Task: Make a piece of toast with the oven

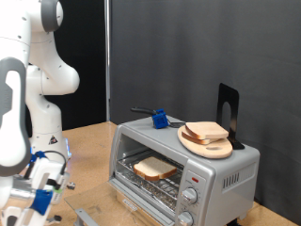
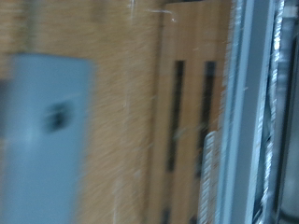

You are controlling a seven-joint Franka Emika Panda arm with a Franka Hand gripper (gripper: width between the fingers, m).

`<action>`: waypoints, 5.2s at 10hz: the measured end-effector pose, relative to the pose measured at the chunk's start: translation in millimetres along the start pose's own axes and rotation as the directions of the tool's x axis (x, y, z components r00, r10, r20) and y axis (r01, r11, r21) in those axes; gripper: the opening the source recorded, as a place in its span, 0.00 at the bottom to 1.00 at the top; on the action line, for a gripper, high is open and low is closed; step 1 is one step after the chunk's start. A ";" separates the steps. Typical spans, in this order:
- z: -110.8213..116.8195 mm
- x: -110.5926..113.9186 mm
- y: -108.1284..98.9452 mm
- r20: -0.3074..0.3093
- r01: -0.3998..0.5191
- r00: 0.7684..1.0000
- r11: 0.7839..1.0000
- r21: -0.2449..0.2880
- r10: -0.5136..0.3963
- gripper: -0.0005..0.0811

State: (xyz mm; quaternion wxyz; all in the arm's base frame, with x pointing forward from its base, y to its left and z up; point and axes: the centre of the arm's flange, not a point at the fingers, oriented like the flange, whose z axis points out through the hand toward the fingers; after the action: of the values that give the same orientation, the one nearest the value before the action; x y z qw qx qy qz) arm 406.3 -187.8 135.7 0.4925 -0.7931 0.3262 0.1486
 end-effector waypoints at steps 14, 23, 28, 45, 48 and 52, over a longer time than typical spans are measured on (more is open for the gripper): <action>27.1 -110.7 -113.9 0.173 0.128 0.969 0.957 0.261 -0.177 1.00; 63.7 -170.0 -151.5 0.156 0.103 0.979 0.978 0.182 -0.132 1.00; 15.0 -159.5 -120.5 0.061 0.075 0.994 0.979 0.191 -0.088 1.00; 5.2 -19.4 -207.7 -0.238 -0.012 0.965 0.923 0.385 0.112 1.00; 3.6 13.9 -226.7 -0.275 -0.021 0.949 0.903 0.430 0.154 1.00; 10.9 12.9 -223.3 -0.144 -0.032 0.986 0.943 0.332 0.084 1.00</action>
State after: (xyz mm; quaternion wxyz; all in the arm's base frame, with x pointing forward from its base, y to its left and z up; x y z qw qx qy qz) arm 565.0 -115.6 276.2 0.5864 -0.6989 0.4071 0.0442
